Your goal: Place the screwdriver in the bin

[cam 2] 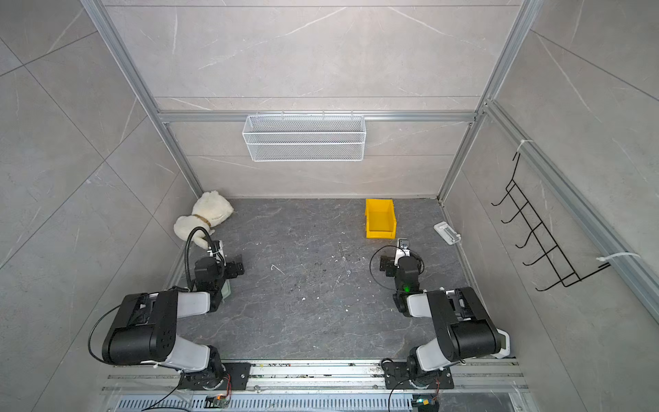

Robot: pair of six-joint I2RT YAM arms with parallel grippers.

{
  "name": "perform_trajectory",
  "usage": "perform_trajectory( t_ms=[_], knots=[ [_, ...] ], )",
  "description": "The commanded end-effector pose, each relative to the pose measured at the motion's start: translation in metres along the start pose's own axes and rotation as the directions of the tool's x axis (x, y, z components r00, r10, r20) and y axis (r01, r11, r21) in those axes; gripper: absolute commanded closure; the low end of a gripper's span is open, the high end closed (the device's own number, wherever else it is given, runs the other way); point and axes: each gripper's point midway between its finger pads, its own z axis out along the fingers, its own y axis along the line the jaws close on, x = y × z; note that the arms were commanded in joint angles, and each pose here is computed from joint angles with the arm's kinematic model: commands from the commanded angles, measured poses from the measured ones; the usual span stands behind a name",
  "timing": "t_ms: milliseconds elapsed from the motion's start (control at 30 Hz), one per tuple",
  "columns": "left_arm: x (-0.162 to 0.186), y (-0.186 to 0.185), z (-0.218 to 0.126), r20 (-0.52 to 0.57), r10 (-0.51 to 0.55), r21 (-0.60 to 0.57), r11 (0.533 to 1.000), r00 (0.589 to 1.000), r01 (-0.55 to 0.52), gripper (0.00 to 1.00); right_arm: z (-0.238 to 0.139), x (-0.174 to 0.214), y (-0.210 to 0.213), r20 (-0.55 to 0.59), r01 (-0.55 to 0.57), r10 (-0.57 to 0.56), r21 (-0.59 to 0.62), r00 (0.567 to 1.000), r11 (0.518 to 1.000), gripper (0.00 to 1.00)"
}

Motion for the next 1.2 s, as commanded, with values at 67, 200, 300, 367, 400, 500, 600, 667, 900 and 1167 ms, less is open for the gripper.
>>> perform_trajectory(
  t_ms=[67, 200, 300, 367, 400, 500, 600, 667, 900, 1167],
  knots=[
    [-0.014, -0.005, 0.000, 0.056, 0.008, 0.030, 1.000, 0.998, -0.010, 0.00, 0.002, -0.006, 0.002, 0.010, -0.020, 0.020, -0.008, 1.000, 1.000, 0.01],
    [-0.014, -0.006, 0.000, 0.054, 0.009, 0.031, 0.999, 0.998, -0.011, 0.00, 0.002, -0.006, 0.002, 0.010, -0.019, 0.019, -0.008, 1.000, 1.000, 0.01],
    [-0.014, -0.006, 0.000, 0.055, 0.008, 0.031, 0.999, 0.998, -0.010, 0.00, 0.002, -0.006, 0.002, 0.009, -0.019, 0.019, -0.009, 1.000, 1.000, 0.01],
    [-0.014, -0.005, 0.000, 0.056, 0.007, 0.030, 1.000, 0.998, -0.009, 0.00, 0.002, -0.006, 0.002, 0.010, -0.020, 0.020, -0.008, 1.000, 1.000, 0.01],
    [-0.014, -0.006, 0.000, 0.056, 0.008, 0.031, 0.999, 0.998, -0.010, 0.00, 0.002, -0.006, 0.002, 0.010, -0.021, 0.021, -0.008, 1.000, 1.000, 0.01],
    [-0.014, -0.006, 0.000, 0.054, 0.006, 0.032, 0.999, 0.999, -0.008, 0.00, 0.002, -0.006, 0.002, 0.010, -0.019, 0.019, -0.009, 1.000, 1.000, 0.01],
    [-0.015, -0.006, 0.001, 0.055, 0.006, 0.035, 0.999, 0.998, -0.007, 0.00, 0.002, -0.006, 0.002, 0.011, -0.020, 0.020, -0.009, 1.000, 1.000, 0.01],
    [-0.014, -0.006, 0.000, 0.054, 0.006, 0.035, 0.999, 0.999, -0.008, 0.00, 0.002, -0.006, 0.002, 0.011, -0.019, 0.019, -0.009, 1.000, 1.000, 0.01],
    [-0.023, -0.004, -0.011, 0.091, 0.009, 0.024, 1.000, 0.996, -0.011, 0.00, -0.002, -0.012, -0.002, 0.027, -0.029, 0.029, 0.007, 0.999, 1.000, 0.01],
    [-0.072, -0.033, -0.063, 0.179, 0.039, 0.077, 0.996, 0.983, -0.054, 0.00, -0.030, -0.054, -0.001, 0.059, -0.026, 0.027, -0.031, 0.998, 0.999, 0.01]
  ],
)
